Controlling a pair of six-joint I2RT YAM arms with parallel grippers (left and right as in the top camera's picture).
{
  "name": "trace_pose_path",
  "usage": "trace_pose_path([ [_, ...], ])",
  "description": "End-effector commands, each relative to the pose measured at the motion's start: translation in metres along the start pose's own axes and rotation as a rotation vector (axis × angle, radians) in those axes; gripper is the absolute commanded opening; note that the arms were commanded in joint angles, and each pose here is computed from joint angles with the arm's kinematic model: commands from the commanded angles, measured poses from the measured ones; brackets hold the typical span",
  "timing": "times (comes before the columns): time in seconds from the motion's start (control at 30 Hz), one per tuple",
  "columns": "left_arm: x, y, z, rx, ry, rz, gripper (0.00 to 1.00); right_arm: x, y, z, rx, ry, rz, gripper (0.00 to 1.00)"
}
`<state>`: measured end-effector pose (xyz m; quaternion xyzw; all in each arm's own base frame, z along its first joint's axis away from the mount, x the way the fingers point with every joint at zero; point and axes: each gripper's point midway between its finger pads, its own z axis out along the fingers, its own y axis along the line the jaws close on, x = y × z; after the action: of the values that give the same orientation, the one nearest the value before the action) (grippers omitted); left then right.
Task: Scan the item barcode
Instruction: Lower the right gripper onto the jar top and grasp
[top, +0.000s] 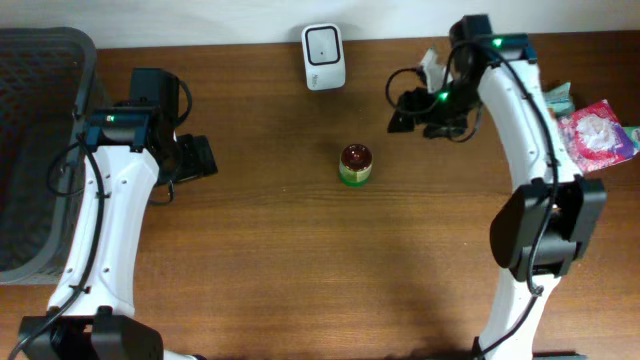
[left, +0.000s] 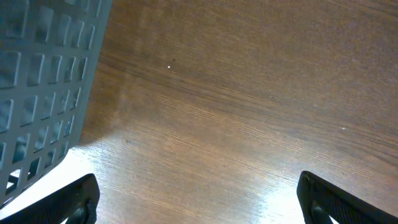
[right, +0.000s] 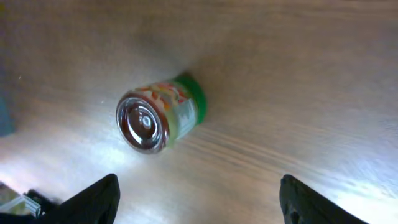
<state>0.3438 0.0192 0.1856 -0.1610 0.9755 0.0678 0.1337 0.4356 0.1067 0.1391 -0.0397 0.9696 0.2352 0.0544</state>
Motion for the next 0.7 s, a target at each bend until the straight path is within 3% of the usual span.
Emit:
trace_pose_path([
  [0.0, -0.001, 0.005, -0.004, -0.008, -0.015, -0.012, 0.99, 0.010, 0.012, 0.031, -0.082, 0.039, 0.007, 0.78],
  [0.1, -0.001, 0.005, -0.004, -0.008, -0.015, -0.012, 0.99, 0.010, 0.027, 0.046, -0.178, 0.032, -0.004, 0.83],
  [0.17, -0.001, 0.005, -0.004, -0.008, -0.015, -0.012, 0.99, 0.012, 0.035, 0.050, -0.180, 0.037, -0.042, 0.84],
  [0.27, -0.001, 0.005, -0.004, -0.008, -0.015, -0.012, 0.99, 0.013, 0.050, 0.063, -0.137, 0.037, -0.119, 0.92],
  [0.4, -0.001, 0.005, -0.004, -0.008, -0.015, -0.012, 0.99, 0.011, 0.051, 0.069, 0.081, 0.016, -0.106, 1.00],
  [0.5, -0.001, 0.005, -0.004, -0.008, -0.015, -0.012, 0.99, 0.004, 0.062, 0.055, 0.236, -0.053, -0.154, 0.99],
  [0.67, -0.001, 0.005, -0.004, -0.008, -0.015, -0.012, 0.99, -0.002, 0.100, 0.060, 0.303, -0.123, -0.336, 0.99],
])
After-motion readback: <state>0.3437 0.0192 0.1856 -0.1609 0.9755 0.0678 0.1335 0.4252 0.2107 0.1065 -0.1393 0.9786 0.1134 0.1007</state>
